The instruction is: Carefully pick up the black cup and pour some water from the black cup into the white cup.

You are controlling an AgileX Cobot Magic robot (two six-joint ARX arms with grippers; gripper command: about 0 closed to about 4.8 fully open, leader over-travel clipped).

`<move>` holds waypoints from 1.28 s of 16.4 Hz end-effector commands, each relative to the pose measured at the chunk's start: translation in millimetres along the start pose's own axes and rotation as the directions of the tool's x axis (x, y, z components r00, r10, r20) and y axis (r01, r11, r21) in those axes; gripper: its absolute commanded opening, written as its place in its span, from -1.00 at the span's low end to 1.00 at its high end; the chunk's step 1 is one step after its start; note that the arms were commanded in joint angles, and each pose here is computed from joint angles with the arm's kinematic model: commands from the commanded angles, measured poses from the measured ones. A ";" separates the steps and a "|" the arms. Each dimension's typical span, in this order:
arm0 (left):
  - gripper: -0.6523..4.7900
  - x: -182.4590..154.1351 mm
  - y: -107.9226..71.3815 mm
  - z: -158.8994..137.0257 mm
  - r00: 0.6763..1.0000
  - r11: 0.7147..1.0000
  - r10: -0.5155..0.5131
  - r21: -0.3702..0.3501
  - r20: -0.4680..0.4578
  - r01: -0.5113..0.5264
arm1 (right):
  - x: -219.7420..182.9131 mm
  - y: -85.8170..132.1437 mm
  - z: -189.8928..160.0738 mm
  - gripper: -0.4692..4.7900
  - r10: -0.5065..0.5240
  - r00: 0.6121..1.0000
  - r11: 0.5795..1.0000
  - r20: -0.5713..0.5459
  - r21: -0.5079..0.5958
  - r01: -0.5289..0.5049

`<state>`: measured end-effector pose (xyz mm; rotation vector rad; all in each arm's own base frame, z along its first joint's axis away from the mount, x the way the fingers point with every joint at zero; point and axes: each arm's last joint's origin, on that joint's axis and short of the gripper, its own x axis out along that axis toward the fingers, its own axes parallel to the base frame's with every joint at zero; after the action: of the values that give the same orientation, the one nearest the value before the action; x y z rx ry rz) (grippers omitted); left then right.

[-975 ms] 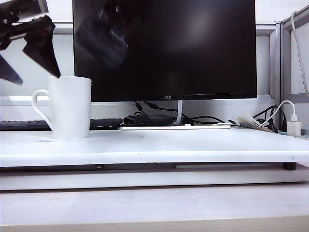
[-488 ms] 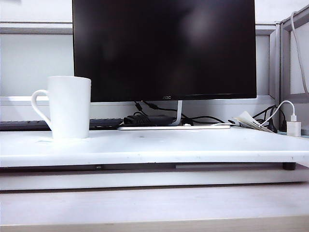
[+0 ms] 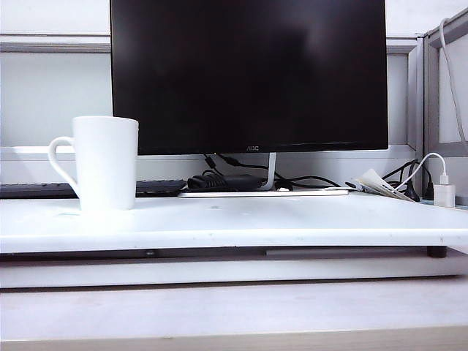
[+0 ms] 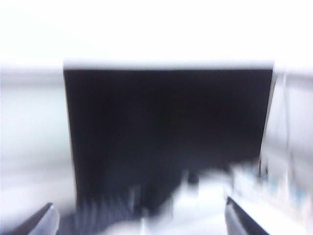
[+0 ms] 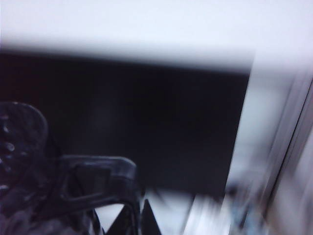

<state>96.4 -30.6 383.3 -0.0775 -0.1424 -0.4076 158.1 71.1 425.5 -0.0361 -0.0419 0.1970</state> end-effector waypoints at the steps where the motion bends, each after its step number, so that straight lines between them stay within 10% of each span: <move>1: 1.00 -1.5 -0.1 -12.2 0.996 1.000 -0.021 -0.013 -0.088 0.020 | 17.7 7.4 -48.1 -0.85 0.001 0.999 1.000 -0.033 0.019 -0.001; 5: 1.00 -0.3 0.7 -20.5 0.991 1.000 -0.018 -0.015 -0.130 0.016 | 86.4 33.3 -124.0 -0.85 0.100 0.932 0.995 -0.347 0.046 -0.089; 21: 1.00 -1.7 1.6 -37.3 0.963 0.999 -0.012 -0.034 -0.270 0.003 | 138.4 57.9 -214.7 -0.85 0.266 0.783 0.961 -0.563 0.214 -0.173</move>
<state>100.2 -32.3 344.8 -0.0558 0.1458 -0.4203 293.5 148.7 215.0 0.0372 0.5893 0.4274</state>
